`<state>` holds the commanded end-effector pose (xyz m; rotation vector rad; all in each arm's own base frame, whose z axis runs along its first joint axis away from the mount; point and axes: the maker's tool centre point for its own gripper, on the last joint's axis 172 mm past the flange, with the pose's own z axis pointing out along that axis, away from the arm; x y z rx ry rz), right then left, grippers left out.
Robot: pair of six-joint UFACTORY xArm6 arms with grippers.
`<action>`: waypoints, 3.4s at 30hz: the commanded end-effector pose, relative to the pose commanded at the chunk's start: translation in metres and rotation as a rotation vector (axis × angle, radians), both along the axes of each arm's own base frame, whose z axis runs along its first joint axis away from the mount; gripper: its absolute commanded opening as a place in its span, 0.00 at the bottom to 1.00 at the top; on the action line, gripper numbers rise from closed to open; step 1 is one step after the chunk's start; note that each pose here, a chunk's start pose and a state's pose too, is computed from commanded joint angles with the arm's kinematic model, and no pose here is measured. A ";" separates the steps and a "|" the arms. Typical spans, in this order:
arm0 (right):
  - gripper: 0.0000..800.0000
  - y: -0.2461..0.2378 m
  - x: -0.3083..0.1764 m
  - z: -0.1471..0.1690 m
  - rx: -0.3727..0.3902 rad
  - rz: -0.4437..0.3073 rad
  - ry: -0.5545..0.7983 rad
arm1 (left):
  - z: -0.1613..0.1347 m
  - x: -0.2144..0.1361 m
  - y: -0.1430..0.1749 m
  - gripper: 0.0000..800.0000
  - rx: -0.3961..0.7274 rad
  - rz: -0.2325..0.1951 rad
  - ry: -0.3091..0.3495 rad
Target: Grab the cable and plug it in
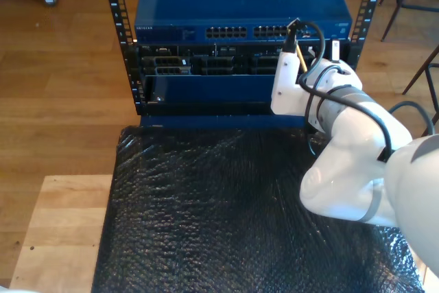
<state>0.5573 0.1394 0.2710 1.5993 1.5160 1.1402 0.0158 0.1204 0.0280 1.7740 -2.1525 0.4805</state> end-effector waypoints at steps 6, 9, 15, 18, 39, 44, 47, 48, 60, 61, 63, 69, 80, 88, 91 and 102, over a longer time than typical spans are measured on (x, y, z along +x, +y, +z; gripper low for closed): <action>1.00 -0.031 0.002 0.018 0.018 -0.048 -0.012 | 0.000 0.000 0.000 1.00 0.000 0.000 0.000; 1.00 -0.052 0.005 0.018 0.028 -0.075 0.015 | 0.000 0.000 0.000 1.00 0.000 0.000 0.000; 1.00 -0.091 0.004 0.001 -0.011 -0.064 0.143 | 0.000 0.000 0.000 1.00 0.000 0.000 0.000; 1.00 -0.116 0.002 -0.002 -0.003 -0.082 0.200 | 0.000 0.000 0.000 1.00 0.000 0.000 0.000; 1.00 -0.309 -0.014 -0.015 -0.227 -0.078 0.499 | 0.000 0.000 0.000 1.00 0.000 0.000 0.000; 1.00 -0.349 -0.042 -0.028 -0.252 -0.009 0.619 | 0.000 0.000 0.000 1.00 -0.002 0.000 0.000; 1.00 -0.367 -0.065 -0.031 -0.235 0.018 0.682 | 0.000 0.000 0.000 1.00 -0.001 0.001 0.001; 1.00 -0.368 -0.073 -0.034 -0.225 0.034 0.707 | 0.000 0.000 0.000 1.00 0.000 0.000 0.000; 1.00 -0.398 -0.208 -0.045 -0.110 0.148 0.900 | 0.000 0.000 0.000 1.00 0.000 0.000 0.000; 1.00 -0.400 -0.219 -0.045 -0.102 0.151 0.909 | 0.000 0.000 0.000 1.00 0.000 0.001 0.001; 1.00 -0.400 -0.245 -0.048 -0.087 0.172 0.939 | 0.000 0.000 0.000 1.00 0.000 0.001 0.001; 1.00 -0.403 -0.317 -0.057 -0.062 0.195 1.041 | 0.000 0.000 0.000 1.00 -0.002 0.000 0.000; 1.00 -0.392 -0.437 -0.078 -0.029 0.233 1.135 | 0.000 0.000 0.000 1.00 0.000 0.000 0.000; 1.00 -0.370 -0.479 -0.097 -0.013 0.256 1.114 | 0.000 0.000 0.000 1.00 0.000 0.000 0.000; 1.00 -0.358 -0.488 -0.107 -0.005 0.269 1.109 | 0.000 0.000 0.000 1.00 0.000 0.000 0.000; 1.00 -0.319 -0.510 -0.150 0.047 0.300 1.123 | 0.000 0.000 0.000 1.00 0.000 0.000 0.000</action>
